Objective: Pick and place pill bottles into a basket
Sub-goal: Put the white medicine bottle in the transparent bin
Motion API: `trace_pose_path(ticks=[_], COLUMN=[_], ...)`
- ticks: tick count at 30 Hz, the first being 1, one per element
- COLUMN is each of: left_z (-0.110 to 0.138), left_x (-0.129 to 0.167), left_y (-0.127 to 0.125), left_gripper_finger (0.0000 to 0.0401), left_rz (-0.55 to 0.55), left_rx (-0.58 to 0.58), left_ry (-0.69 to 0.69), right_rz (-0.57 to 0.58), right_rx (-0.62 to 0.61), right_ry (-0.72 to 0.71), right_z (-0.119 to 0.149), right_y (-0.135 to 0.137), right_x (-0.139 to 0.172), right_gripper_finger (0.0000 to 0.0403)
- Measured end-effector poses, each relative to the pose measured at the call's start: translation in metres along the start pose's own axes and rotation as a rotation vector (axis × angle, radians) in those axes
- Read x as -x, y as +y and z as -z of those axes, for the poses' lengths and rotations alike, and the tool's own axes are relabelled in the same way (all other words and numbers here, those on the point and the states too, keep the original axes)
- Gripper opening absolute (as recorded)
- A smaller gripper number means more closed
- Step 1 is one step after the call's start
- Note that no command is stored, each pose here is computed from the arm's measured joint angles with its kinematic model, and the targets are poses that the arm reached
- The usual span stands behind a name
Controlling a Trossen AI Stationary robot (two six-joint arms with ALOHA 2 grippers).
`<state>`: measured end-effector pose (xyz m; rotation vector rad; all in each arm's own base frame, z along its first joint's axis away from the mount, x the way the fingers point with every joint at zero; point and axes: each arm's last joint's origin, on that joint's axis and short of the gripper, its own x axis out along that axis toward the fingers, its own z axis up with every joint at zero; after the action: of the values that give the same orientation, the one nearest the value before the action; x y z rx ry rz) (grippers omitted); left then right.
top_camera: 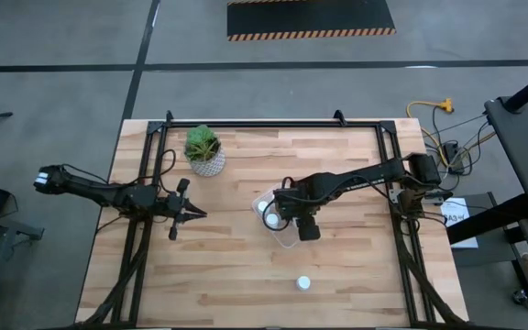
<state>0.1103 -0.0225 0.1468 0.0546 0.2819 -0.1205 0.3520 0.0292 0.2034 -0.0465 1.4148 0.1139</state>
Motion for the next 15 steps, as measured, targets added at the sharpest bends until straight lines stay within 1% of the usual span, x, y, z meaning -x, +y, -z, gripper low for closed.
trace_pose_path(ticks=[4, 10, 15], left_z=[-0.0001, -0.0001, -0.0001], left_x=[0.0001, 0.0001, 0.0001], left_y=[0.0000, 0.0000, 0.0000], left_gripper_finger=[0.0008, 0.0008, 0.0008], left_rz=[-0.001, 0.000, 0.000], left_rx=[0.001, 0.001, 0.001], left_ry=[-0.001, -0.001, -0.001], right_rz=[-0.013, -0.018, -0.018], right_rx=[0.004, -0.013, -0.019], right_ry=[0.002, 0.003, 0.001], right_z=[0.0004, 0.0006, 0.0004], right_y=[0.0003, 0.0005, 0.0005], right_x=[-0.0005, -0.0007, -0.0007], right_gripper_finger=[0.0143, 0.0177, 0.0182])
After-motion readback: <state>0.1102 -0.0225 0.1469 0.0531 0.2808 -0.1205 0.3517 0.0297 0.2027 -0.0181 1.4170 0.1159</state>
